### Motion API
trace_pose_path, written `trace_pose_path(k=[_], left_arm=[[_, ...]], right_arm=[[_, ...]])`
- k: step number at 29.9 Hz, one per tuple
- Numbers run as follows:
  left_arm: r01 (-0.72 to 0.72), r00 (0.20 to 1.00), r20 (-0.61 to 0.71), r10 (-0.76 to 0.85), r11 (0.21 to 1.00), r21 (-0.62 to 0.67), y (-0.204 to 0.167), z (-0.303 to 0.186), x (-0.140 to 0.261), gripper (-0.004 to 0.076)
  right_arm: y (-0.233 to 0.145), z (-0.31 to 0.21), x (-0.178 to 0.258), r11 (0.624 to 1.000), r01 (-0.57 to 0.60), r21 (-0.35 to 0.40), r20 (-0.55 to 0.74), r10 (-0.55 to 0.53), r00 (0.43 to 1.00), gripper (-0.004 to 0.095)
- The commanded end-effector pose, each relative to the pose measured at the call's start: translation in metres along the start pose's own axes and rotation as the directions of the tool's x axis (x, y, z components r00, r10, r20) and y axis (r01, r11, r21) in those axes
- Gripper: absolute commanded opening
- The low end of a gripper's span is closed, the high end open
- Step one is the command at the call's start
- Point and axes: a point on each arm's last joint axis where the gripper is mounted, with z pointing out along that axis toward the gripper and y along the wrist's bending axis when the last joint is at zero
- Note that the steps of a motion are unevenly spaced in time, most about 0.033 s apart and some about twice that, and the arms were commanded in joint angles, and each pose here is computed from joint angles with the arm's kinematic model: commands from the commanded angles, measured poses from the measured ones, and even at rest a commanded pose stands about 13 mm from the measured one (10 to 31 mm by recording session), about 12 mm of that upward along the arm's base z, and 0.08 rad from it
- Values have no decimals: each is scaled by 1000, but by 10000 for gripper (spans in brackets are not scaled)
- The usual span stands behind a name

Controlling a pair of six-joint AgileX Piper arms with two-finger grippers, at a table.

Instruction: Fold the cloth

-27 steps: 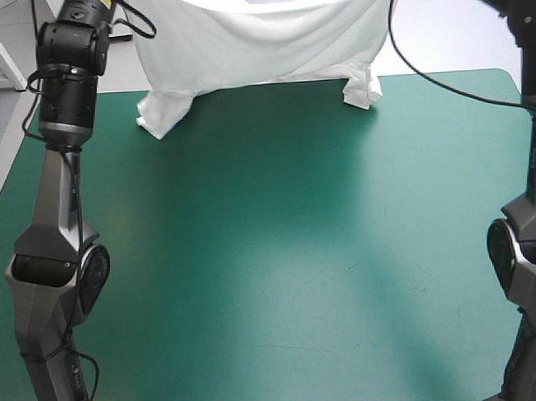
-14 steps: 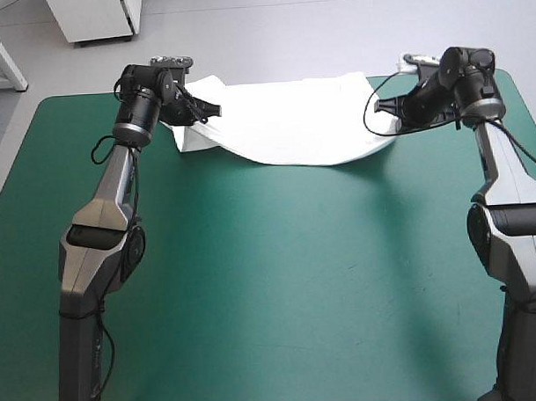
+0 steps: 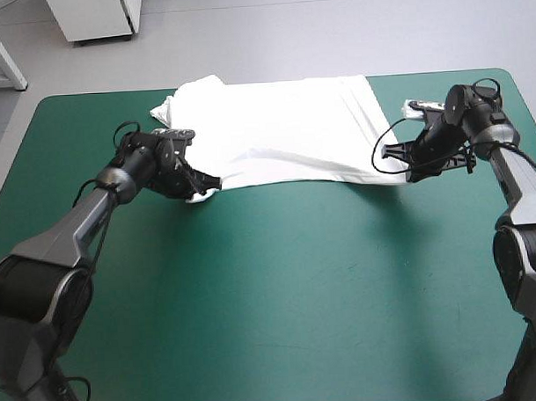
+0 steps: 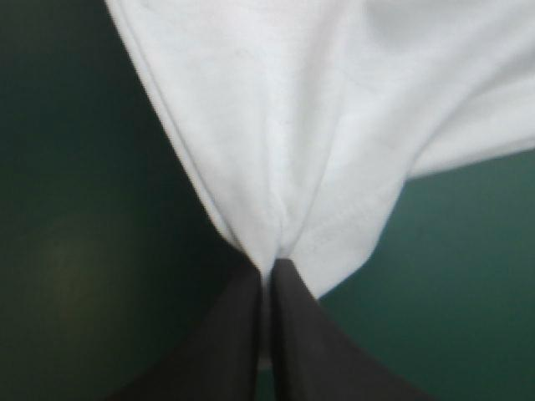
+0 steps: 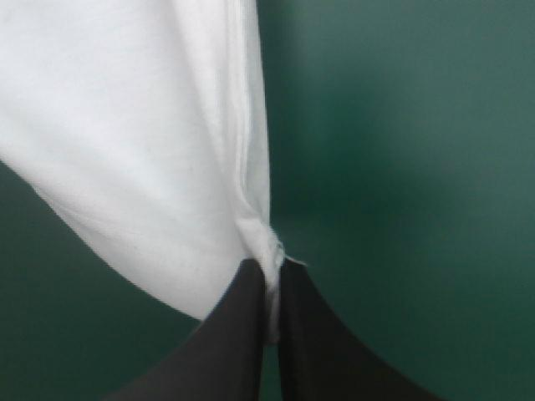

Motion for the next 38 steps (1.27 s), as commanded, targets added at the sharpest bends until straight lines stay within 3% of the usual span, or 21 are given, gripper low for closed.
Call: trace_pose_path(k=[1,7,13,26,29,38], left_arm=[[-20,992,125,19,1000,6,5,-48,27,-9],[-25,999,28,24,1000,12,10,-59,76,-9],[1,998,-62,6,994,110,8,-74,136,-9],[35,969,-245,6,986,162,16,-112,245,-9],[37,966,-257,10,984,177,17,-119,256,-9],[12,984,-174,19,984,179,18,-122,256,1]], right_arm=[[3,-24,29,999,37,3,19,-37,999,-9],[-1,-18,102,994,89,63,-63,-85,994,-10],[-7,-31,167,992,101,76,-109,-92,990,-11],[-10,-45,254,999,48,19,-204,-43,978,-13],[-8,-48,265,999,34,-10,-185,-35,982,-13],[-10,-46,272,1000,31,-5,-186,-31,982,3]])
